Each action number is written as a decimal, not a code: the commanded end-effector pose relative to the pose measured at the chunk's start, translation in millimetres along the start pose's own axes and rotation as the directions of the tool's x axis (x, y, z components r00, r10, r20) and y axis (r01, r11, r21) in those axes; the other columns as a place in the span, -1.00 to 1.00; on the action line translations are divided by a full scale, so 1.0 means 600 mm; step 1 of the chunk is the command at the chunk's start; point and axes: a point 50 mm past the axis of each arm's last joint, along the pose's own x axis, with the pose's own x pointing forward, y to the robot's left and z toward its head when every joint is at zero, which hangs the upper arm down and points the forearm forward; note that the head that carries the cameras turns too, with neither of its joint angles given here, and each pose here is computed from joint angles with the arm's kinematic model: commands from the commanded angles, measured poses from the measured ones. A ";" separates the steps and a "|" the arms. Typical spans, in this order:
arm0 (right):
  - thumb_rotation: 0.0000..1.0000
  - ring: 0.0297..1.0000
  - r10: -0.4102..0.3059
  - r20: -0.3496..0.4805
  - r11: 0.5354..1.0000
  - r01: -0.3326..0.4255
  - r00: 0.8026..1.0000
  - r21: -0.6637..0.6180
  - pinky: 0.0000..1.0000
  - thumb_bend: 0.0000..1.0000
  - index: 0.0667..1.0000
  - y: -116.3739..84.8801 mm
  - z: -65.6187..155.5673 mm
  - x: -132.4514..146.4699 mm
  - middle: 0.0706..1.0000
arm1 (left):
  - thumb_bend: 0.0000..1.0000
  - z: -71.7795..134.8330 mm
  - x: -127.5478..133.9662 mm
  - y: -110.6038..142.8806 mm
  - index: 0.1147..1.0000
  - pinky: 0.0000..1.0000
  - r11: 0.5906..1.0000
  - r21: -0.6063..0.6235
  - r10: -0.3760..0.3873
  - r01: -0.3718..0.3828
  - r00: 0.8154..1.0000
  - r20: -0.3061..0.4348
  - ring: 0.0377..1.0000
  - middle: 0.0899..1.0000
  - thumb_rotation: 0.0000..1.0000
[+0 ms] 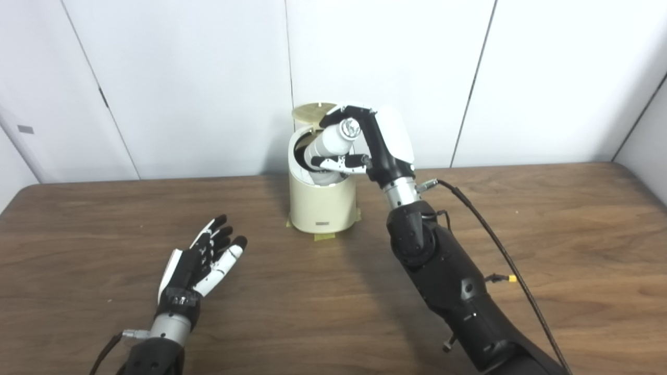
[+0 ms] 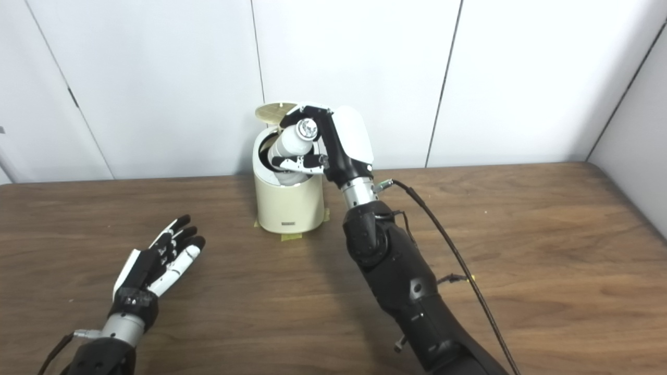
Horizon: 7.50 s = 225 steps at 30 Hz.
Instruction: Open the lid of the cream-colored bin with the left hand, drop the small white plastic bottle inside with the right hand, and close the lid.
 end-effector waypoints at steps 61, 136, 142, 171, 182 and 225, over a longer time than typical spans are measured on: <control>0.20 0.60 0.272 -0.379 0.839 -0.025 0.885 0.544 0.38 0.16 0.63 -0.135 -0.047 -0.213 0.63 | 0.12 0.074 0.068 -0.001 0.91 0.79 1.000 -0.018 -0.020 0.023 0.989 0.146 0.76 0.81 0.16; 0.84 0.78 0.131 -0.442 0.818 0.155 0.887 0.554 0.65 0.19 0.87 -0.074 -0.105 -0.406 0.77 | -0.01 0.409 0.254 -0.108 0.51 0.38 0.402 0.904 -0.483 -0.145 0.805 0.343 0.51 0.52 1.00; 0.83 0.78 0.135 -0.451 0.814 0.161 0.883 0.558 0.65 0.19 0.88 -0.073 -0.106 -0.408 0.77 | -0.04 0.400 0.240 -0.110 0.54 0.46 0.320 0.931 -0.514 -0.173 0.794 0.324 0.59 0.58 1.00; 0.68 0.72 0.118 -0.465 0.802 0.192 0.877 0.565 0.64 0.17 0.91 -0.087 -0.100 -0.410 0.73 | 0.02 0.297 0.220 -0.093 0.71 0.74 0.141 0.989 -0.526 0.037 0.849 0.043 0.73 0.70 1.00; 0.68 0.70 0.114 -0.475 0.808 0.196 0.873 0.555 0.59 0.15 0.90 -0.093 -0.097 -0.415 0.72 | 0.01 0.266 0.226 -0.098 0.85 0.92 0.077 0.994 -0.521 0.076 0.853 -0.025 0.82 0.80 1.00; 0.65 0.66 0.124 -0.484 0.801 0.201 0.866 0.564 0.54 0.17 0.88 -0.084 -0.090 -0.414 0.70 | -0.20 0.283 0.123 -0.027 0.96 0.77 0.816 0.579 -0.289 -0.012 0.857 0.426 0.94 1.00 0.71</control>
